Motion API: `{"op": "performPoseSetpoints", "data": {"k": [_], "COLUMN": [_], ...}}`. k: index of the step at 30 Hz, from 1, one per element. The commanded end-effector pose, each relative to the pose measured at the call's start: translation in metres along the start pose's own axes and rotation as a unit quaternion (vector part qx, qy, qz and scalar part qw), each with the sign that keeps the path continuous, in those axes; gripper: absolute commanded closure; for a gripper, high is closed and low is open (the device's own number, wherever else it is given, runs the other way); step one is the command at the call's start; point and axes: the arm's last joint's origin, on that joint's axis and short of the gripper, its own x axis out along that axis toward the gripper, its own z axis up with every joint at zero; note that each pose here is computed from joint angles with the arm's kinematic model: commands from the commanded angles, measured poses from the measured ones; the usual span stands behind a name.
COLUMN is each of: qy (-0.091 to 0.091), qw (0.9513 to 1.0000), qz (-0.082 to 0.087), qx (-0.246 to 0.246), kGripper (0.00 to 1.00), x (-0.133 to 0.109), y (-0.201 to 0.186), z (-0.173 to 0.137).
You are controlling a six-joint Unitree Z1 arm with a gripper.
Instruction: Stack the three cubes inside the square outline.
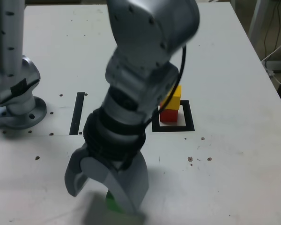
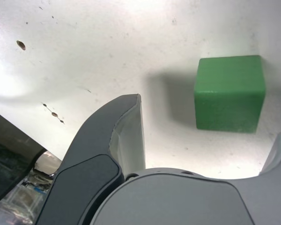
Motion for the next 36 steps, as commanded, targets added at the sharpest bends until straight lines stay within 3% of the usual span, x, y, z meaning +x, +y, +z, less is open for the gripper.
{"op": "performPoseSetpoints", "data": {"k": [1, 10, 19, 36], "qy": [0.005, 0.026, 0.034, 0.033], "qw": [1.0000, 0.9995, 0.9993, 0.9994], "qz": [-0.003, -0.015, -0.016, -0.013], "qx": [0.004, 0.008, 0.006, 0.006], "kGripper": [0.09, 0.21, 0.56, 0.78], "x": [0.004, 0.016, 0.019, 0.019], "y": [-0.001, -0.002, -0.001, 0.000], "z": [0.008, 0.023, 0.026, 0.026]}}
